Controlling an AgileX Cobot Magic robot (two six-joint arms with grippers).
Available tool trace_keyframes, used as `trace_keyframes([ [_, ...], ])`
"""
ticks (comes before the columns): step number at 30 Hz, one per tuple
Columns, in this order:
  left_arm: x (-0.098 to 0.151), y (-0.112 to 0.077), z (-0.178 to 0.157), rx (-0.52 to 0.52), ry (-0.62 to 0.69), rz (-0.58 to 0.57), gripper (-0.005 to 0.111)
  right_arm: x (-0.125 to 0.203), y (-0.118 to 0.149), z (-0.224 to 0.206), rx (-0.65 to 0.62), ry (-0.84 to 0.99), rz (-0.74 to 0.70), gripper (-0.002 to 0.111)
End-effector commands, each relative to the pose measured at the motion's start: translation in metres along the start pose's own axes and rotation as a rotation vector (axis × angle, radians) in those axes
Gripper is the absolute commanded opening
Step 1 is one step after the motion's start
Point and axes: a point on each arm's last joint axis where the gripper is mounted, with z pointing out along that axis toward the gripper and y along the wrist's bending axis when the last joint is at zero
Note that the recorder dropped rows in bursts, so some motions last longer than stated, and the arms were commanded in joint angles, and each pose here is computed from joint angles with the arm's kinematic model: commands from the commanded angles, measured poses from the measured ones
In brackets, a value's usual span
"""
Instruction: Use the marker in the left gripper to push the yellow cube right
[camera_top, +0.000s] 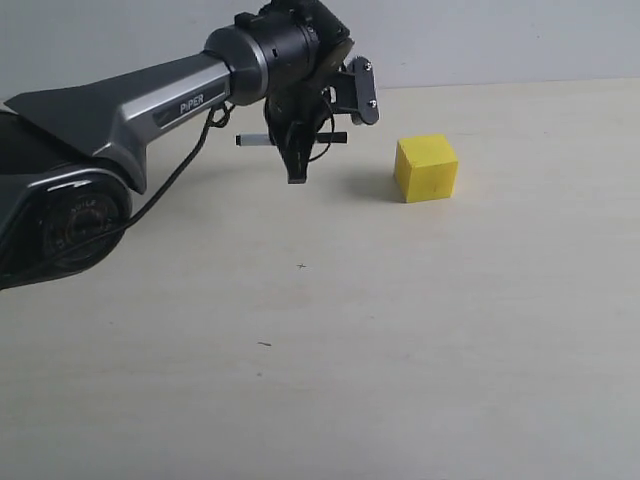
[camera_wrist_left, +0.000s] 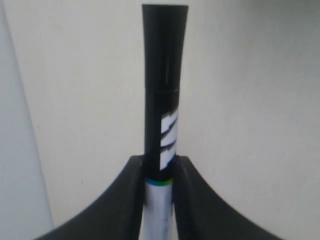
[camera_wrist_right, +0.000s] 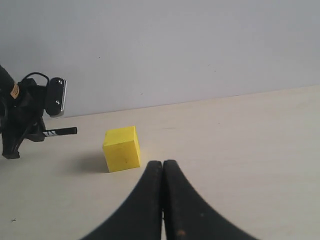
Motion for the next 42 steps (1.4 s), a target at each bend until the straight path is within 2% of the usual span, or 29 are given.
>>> trace_keyframes([
  [1,0.008,0.011,-0.032,-0.009,0.009,-0.122,0.000,0.001,0.000,0.000,0.004,-0.007,-0.007,0.000],
  [8,0.030,0.000,-0.053,0.013,0.073,-0.184,0.000,0.001,0.000,0.000,0.004,-0.007,-0.007,0.000],
  [11,0.045,-0.019,-0.057,-0.005,0.084,-0.190,0.000,0.001,0.000,0.000,0.004,-0.007,-0.007,0.000],
  [12,0.048,-0.024,-0.065,-0.057,0.042,-0.220,0.000,0.001,0.000,0.000,0.004,-0.007,-0.007,0.000],
  [14,0.051,-0.044,-0.069,-0.169,-0.013,-0.190,0.000,0.001,0.000,0.000,0.004,-0.007,-0.007,0.000],
  [15,0.050,-0.056,-0.076,-0.302,-0.076,-0.193,0.000,0.001,0.000,0.000,0.004,-0.005,-0.007,0.000],
  [17,0.048,-0.072,-0.087,-0.494,-0.154,-0.223,0.000,0.001,0.000,0.000,0.004,-0.005,-0.007,0.000],
  [18,0.045,-0.081,-0.089,-0.563,-0.173,-0.228,0.000,0.001,0.000,0.000,0.004,-0.005,-0.007,0.000],
  [19,0.042,-0.088,-0.091,-0.588,-0.166,-0.208,0.000,0.001,0.000,0.000,0.004,-0.005,-0.007,0.000],
  [21,0.034,-0.101,-0.088,-0.564,-0.103,-0.158,0.000,0.001,0.000,0.000,0.004,-0.005,-0.007,0.000],
  [22,0.030,-0.104,-0.085,-0.536,-0.058,-0.174,0.000,0.001,0.000,0.000,0.004,-0.005,-0.007,0.000],
  [24,0.023,-0.103,-0.079,-0.478,0.049,-0.224,0.000,0.001,0.000,0.000,0.004,-0.005,-0.007,0.000],
  [27,0.010,-0.100,-0.071,-0.411,0.126,-0.231,0.000,0.001,0.000,0.000,0.004,-0.005,-0.007,0.000],
  [32,-0.012,-0.099,-0.065,-0.313,0.109,-0.191,0.000,0.001,0.000,0.000,0.004,-0.005,-0.007,0.000],
  [42,-0.034,-0.096,-0.053,-0.303,0.036,-0.170,0.000,0.001,0.000,0.000,0.004,-0.005,-0.007,0.000],
])
